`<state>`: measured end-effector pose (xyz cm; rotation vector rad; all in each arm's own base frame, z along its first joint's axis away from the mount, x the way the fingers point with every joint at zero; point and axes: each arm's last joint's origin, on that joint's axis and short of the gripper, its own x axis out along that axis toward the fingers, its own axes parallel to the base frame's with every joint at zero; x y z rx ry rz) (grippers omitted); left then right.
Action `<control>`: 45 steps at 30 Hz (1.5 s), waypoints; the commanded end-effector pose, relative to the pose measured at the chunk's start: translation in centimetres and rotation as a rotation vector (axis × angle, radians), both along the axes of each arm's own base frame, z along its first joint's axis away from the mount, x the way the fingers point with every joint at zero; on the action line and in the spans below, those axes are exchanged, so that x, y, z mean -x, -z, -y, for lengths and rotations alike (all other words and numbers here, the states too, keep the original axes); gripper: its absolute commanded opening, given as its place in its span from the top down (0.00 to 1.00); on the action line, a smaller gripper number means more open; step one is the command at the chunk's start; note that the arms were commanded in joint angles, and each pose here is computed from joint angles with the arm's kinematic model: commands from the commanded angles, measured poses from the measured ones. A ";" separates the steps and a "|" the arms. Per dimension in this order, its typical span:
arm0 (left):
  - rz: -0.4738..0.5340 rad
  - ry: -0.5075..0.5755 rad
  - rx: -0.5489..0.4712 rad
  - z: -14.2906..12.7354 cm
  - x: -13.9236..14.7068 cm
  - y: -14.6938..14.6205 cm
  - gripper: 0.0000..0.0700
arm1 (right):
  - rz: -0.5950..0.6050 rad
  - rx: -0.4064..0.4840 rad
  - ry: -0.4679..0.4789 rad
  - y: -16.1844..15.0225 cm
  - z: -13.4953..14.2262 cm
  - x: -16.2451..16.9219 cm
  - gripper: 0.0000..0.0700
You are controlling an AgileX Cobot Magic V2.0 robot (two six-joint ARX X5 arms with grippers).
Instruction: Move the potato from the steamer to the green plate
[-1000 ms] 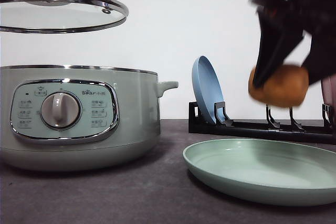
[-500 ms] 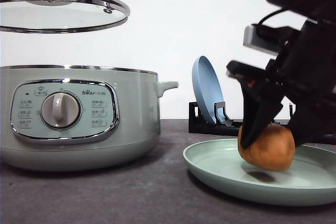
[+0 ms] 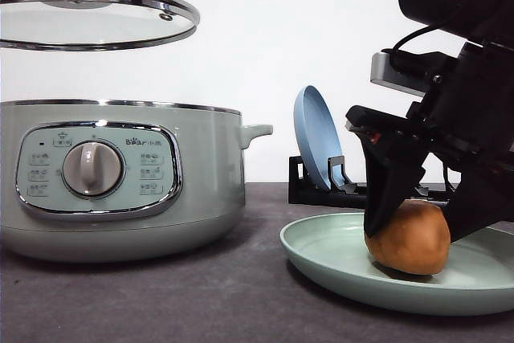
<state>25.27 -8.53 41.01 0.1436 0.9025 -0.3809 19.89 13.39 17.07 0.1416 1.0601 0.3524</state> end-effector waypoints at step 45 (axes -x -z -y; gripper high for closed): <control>-0.037 0.097 -0.027 4.2 -4.1 2.9 1.00 | 0.555 -0.172 0.002 -17.4 4.8 6.8 0.22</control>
